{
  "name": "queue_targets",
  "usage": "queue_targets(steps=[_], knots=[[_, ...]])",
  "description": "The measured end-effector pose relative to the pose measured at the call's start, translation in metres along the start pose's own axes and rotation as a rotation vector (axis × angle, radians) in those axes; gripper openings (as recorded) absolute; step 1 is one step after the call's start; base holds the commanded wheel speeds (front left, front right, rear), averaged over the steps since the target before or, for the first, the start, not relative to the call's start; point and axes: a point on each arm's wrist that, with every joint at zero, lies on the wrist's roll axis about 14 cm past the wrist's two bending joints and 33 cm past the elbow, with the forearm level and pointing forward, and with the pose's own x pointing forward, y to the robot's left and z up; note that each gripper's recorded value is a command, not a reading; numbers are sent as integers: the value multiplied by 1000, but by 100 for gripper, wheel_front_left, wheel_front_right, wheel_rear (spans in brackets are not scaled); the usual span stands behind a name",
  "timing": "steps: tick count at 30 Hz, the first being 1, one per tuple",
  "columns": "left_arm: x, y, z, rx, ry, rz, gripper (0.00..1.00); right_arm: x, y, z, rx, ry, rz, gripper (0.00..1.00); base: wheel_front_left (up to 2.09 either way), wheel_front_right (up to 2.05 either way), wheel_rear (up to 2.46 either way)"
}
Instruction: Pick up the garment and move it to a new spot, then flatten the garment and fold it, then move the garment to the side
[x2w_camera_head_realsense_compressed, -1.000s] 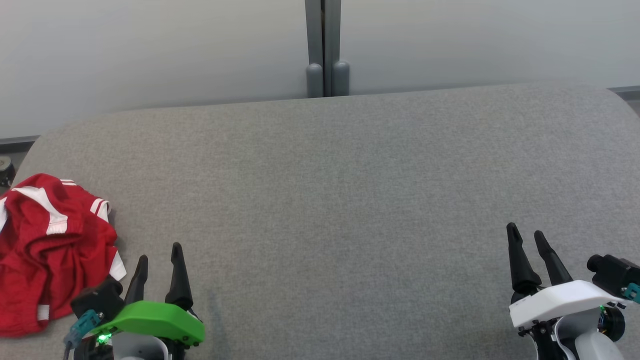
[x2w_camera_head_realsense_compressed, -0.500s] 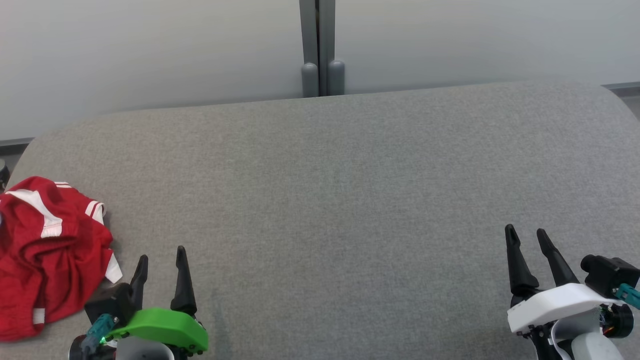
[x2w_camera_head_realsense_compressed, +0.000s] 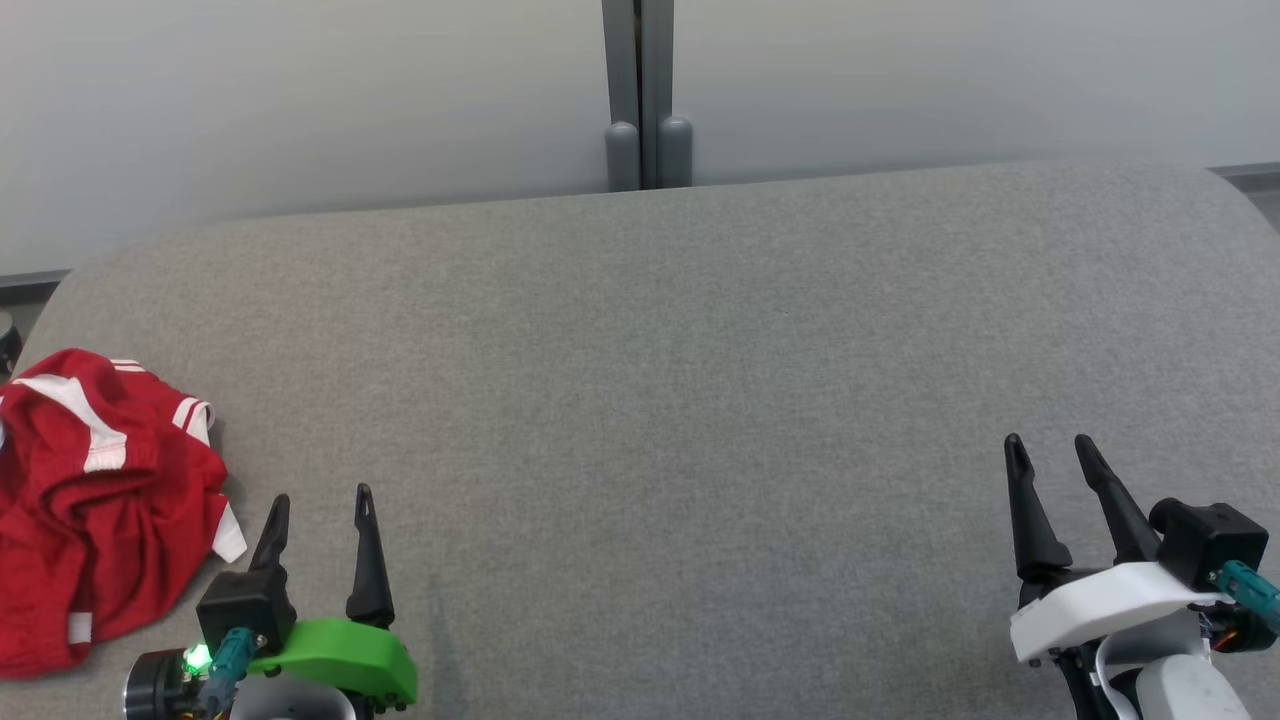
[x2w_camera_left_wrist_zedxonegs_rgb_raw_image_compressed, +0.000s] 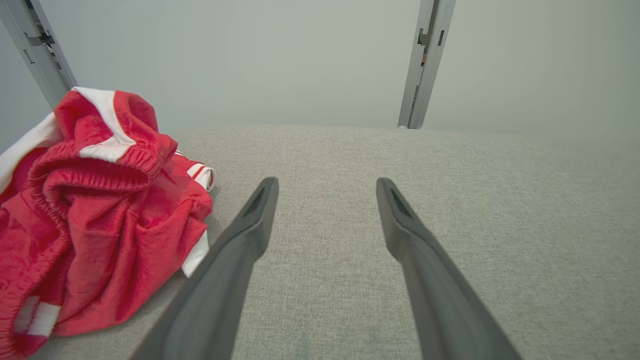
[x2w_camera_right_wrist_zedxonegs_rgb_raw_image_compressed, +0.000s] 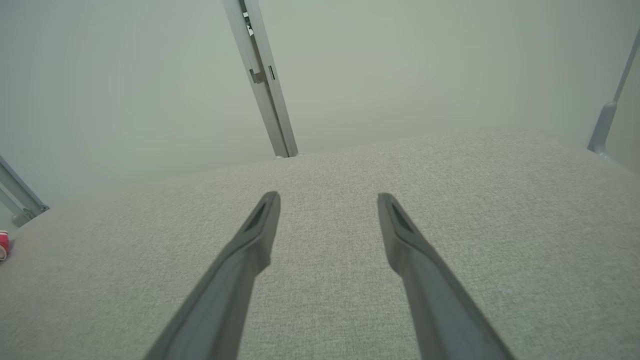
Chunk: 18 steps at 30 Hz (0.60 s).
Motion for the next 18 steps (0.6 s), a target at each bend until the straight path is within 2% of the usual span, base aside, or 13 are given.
queue_targets(steps=[10,18], knots=[[-8,3,-10,61,18,12,100,-5,4,-20,-80,56,23,100,0,0,0],[-18,20,-9,67,2,84,100,6,41,-31,-123,73,143,100,0,0,0]])
